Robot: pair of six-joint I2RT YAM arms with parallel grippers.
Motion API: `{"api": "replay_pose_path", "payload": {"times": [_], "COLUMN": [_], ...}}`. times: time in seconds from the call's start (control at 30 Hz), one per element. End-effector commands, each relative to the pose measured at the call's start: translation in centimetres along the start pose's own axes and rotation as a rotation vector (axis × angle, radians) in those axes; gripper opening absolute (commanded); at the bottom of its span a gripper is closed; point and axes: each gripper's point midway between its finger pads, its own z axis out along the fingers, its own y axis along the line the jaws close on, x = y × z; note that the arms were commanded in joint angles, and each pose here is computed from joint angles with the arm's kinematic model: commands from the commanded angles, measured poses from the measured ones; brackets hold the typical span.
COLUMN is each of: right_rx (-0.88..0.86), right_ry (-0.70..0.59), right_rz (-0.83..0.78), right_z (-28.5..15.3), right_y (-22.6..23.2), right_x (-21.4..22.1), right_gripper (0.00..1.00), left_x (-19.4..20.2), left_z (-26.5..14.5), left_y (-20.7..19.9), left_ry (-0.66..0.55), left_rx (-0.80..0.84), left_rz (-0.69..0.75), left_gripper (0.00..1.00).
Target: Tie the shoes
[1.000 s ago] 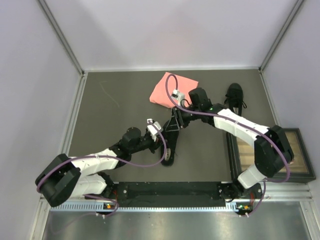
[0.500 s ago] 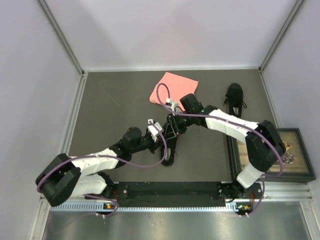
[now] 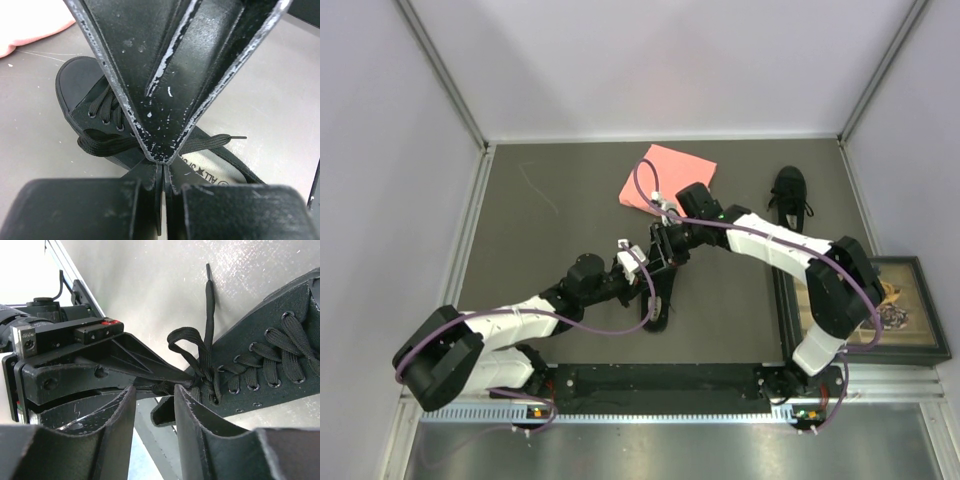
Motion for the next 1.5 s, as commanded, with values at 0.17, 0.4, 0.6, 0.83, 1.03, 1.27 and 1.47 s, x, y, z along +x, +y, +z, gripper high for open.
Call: {"api": "replay_pose_path", "payload": {"times": [0.17,0.4,0.6,0.83,1.03,1.27,1.47], "right_rx": [-0.014,-0.004,-0.006,-0.030,-0.038,-0.062,-0.081], "right_ry": [0.003,-0.007,-0.028,-0.034,-0.062,-0.060,-0.060], "right_rz": [-0.002,-0.019,-0.022,-0.001,0.050,0.083,0.110], "right_z": [0.4,0.0,-0.6,-0.6,-1.4,-1.5,-1.3], "right_y": [1.1,0.7,0.4,0.3,-0.8,-1.0,-0.9], "right_x": [-0.7,-0.5,-0.4,0.0,0.0,0.2,0.0], "right_gripper": [0.25,0.00,0.00,0.00,0.00,0.00,0.00], "left_x": [-2.3,-2.0,-3.6,-3.8,-4.6,-4.8,-4.9], "left_z": [0.4,-0.8,-5.4,-7.1,-4.7,-3.1,-2.4], "left_y": [0.2,1.0,1.1,-0.2,-0.7,-1.2,-1.0], "left_ry": [-0.054,-0.023,-0.081,-0.072,-0.134,-0.184,-0.193], "left_rx": [0.003,-0.066,-0.114,-0.055,0.022,0.086,0.070], "left_rz": [0.038,0.017,0.055,0.127,0.185,0.278,0.347], "left_gripper": [0.00,0.34,0.67,0.59,0.50,0.52,0.46]}}
